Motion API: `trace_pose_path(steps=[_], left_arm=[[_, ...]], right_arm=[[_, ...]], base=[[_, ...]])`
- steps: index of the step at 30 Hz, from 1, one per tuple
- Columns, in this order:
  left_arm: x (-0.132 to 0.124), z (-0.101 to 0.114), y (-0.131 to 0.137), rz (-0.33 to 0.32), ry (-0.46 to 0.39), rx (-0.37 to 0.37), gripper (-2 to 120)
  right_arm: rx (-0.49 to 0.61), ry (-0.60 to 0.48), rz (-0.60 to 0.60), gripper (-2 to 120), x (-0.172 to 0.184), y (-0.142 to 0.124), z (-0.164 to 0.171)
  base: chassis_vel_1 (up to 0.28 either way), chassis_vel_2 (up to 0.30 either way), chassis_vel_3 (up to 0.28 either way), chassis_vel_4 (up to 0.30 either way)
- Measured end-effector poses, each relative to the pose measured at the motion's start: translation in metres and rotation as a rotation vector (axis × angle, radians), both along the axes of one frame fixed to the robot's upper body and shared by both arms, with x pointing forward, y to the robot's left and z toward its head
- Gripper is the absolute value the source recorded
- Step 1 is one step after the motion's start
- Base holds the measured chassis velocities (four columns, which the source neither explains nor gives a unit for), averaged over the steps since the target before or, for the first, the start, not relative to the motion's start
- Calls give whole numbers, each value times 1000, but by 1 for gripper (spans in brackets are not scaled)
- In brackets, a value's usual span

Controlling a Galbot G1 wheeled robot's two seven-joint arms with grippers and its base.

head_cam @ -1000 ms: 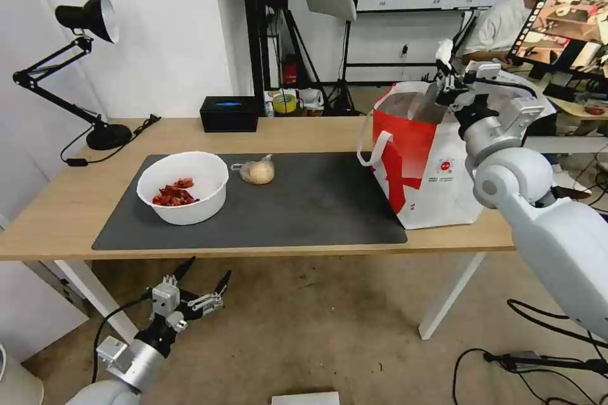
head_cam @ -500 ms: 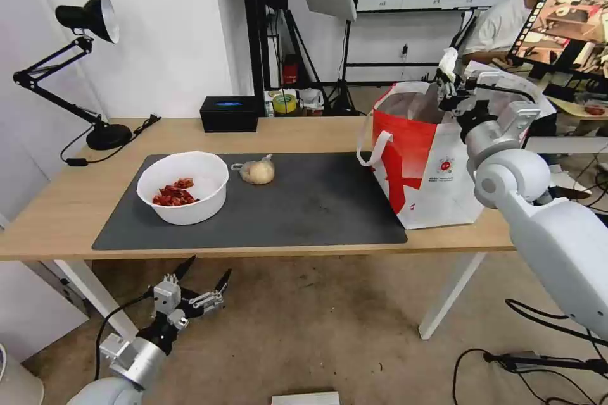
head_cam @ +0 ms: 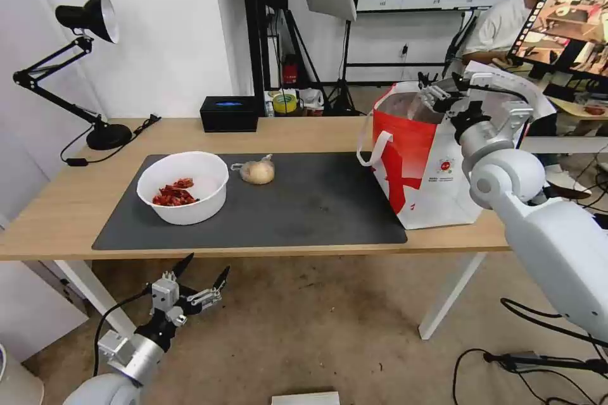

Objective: Pick up the trash from the table and place it into the takeout bag.

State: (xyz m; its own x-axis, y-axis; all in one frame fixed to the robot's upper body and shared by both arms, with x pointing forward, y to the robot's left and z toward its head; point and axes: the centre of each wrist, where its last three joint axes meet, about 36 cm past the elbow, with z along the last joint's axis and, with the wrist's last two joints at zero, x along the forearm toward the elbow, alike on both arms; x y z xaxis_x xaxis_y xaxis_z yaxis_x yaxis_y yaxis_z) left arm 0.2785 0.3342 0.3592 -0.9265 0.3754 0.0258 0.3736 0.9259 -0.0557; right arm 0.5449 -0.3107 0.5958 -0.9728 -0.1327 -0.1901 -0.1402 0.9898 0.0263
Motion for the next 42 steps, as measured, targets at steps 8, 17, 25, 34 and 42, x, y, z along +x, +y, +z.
trace_pose_path(steps=[8, 17, 25, 34, 42], left_arm=[[-1, 2, 0, 2, -3, 0, 100], [-5, 2, -1, 9, -3, -5, 100], [-8, 2, -4, 14, -7, -11, 100], [-14, 1, -4, 27, -7, -13, 100], [-17, -2, -2, 35, -12, -12, 100]], right_arm=[[-12, -6, 60, 100, -20, 13, 4], [-37, 45, 197, 100, -80, 35, -19], [-75, 63, 251, 100, -132, 48, -35], [-86, 159, 211, 100, -176, 57, -98], [-77, 201, 151, 100, -201, 56, -154]], base=[[0, 0, 0, 0], [0, 0, 0, 0], [0, 0, 0, 0], [0, 0, 0, 0], [0, 0, 0, 0]])
